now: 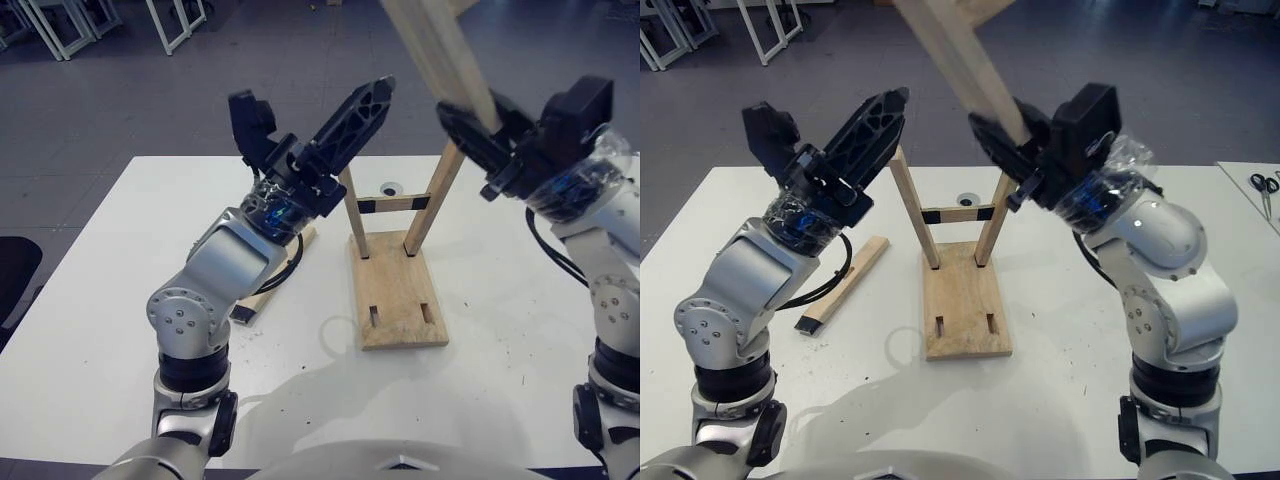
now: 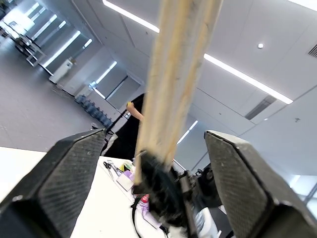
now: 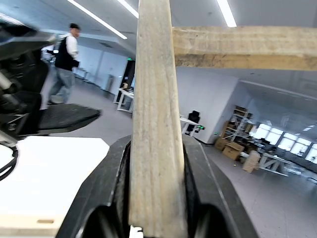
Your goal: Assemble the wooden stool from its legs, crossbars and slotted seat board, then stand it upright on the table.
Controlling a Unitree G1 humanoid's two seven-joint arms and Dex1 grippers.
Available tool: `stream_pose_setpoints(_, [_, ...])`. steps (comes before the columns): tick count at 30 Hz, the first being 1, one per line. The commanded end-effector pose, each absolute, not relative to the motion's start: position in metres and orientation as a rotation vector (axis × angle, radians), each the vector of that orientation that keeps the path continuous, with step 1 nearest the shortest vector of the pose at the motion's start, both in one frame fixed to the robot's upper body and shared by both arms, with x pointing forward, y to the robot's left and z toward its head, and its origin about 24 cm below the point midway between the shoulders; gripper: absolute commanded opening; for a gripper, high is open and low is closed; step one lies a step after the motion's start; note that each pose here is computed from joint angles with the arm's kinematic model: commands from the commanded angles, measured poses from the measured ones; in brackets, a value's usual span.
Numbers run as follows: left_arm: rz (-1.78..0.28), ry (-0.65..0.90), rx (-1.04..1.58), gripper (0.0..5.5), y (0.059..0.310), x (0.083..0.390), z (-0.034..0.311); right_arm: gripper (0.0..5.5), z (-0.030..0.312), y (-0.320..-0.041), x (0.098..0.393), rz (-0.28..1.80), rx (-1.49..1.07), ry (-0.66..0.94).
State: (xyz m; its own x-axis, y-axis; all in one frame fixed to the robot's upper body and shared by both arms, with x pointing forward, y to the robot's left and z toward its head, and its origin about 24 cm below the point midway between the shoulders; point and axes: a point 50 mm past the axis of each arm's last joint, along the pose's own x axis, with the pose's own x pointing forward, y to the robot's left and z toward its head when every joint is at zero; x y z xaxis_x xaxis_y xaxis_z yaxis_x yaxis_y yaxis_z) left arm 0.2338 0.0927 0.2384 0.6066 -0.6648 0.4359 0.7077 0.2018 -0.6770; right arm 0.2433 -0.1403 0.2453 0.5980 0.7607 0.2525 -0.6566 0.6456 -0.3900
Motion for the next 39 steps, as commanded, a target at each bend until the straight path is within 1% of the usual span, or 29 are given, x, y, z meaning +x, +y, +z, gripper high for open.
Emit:
stream_pose_setpoints(1, [-0.958, -0.013, -0.96, 3.69, 0.085, 0.237, 0.239, 1.02, 0.237, -0.131, 0.24, 0.889, -0.342, -0.427])
stream_pose_setpoints(3, [-0.946, -0.007, -0.96, 3.69, 0.085, 0.238, 0.238, 1.02, 0.233, -0.128, 0.238, 0.905, -0.378, -0.432])
stream_pose_setpoints(6, [-0.925, 0.011, -0.953, 3.69, 0.087, 0.241, 0.234, 1.02, 0.228, -0.125, 0.235, 0.917, -0.541, -0.482])
stream_pose_setpoints(8, [-0.902, 0.02, -0.954, 3.69, 0.09, 0.243, 0.231, 1.02, 0.223, -0.124, 0.234, 0.912, -0.604, -0.503])
stream_pose_setpoints(17, [-0.925, 0.01, -0.868, 2.22, 0.111, 0.241, 0.223, 1.02, 0.219, -0.129, 0.237, 0.899, -0.599, -0.504])
stream_pose_setpoints(19, [-0.933, 0.001, -0.861, 2.13, 0.112, 0.241, 0.224, 1.02, 0.218, -0.128, 0.237, 0.91, -0.595, -0.499])
stream_pose_setpoints(23, [-0.928, -0.024, -0.877, 2.13, 0.116, 0.243, 0.225, 1.02, 0.217, -0.126, 0.238, 0.937, -0.601, -0.5])
stream_pose_setpoints(24, [-0.919, -0.039, -0.891, 2.13, 0.118, 0.244, 0.226, 1.4, 0.217, -0.126, 0.238, 0.937, -0.604, -0.502])
stream_pose_setpoints(28, [-0.85, -0.104, -0.915, 2.12, 0.129, 0.251, 0.23, 2.16, 0.211, -0.131, 0.241, 0.923, -0.687, -0.477])
stream_pose_setpoints(29, [-0.824, -0.125, -0.881, 2.12, 0.135, 0.253, 0.23, 2.4, 0.204, -0.137, 0.242, 0.921, -0.723, -0.426])
stream_pose_setpoints(30, [-0.811, -0.141, -0.823, 2.12, 0.141, 0.254, 0.23, 2.43, 0.197, -0.143, 0.242, 0.923, -0.747, -0.378])
stream_pose_setpoints(32, [-0.835, -0.146, -0.647, 2.12, 0.151, 0.251, 0.225, 2.43, 0.175, -0.161, 0.241, 0.951, -0.74, -0.21])
stream_pose_setpoints(34, [-0.891, -0.112, -0.494, 2.12, 0.158, 0.245, 0.214, 2.43, 0.156, -0.178, 0.238, 0.987, -0.676, -0.046])
stream_pose_setpoints(36, [-0.998, -0.04, -0.367, 2.11, 0.16, 0.238, 0.196, 2.43, 0.141, -0.19, 0.233, 1.027, -0.638, 0.09])
stream_pose_setpoints(39, [-1.1, 0.038, -0.309, 2.11, 0.158, 0.236, 0.167, 2.43, 0.124, -0.2, 0.229, 1.048, -0.619, 0.198])
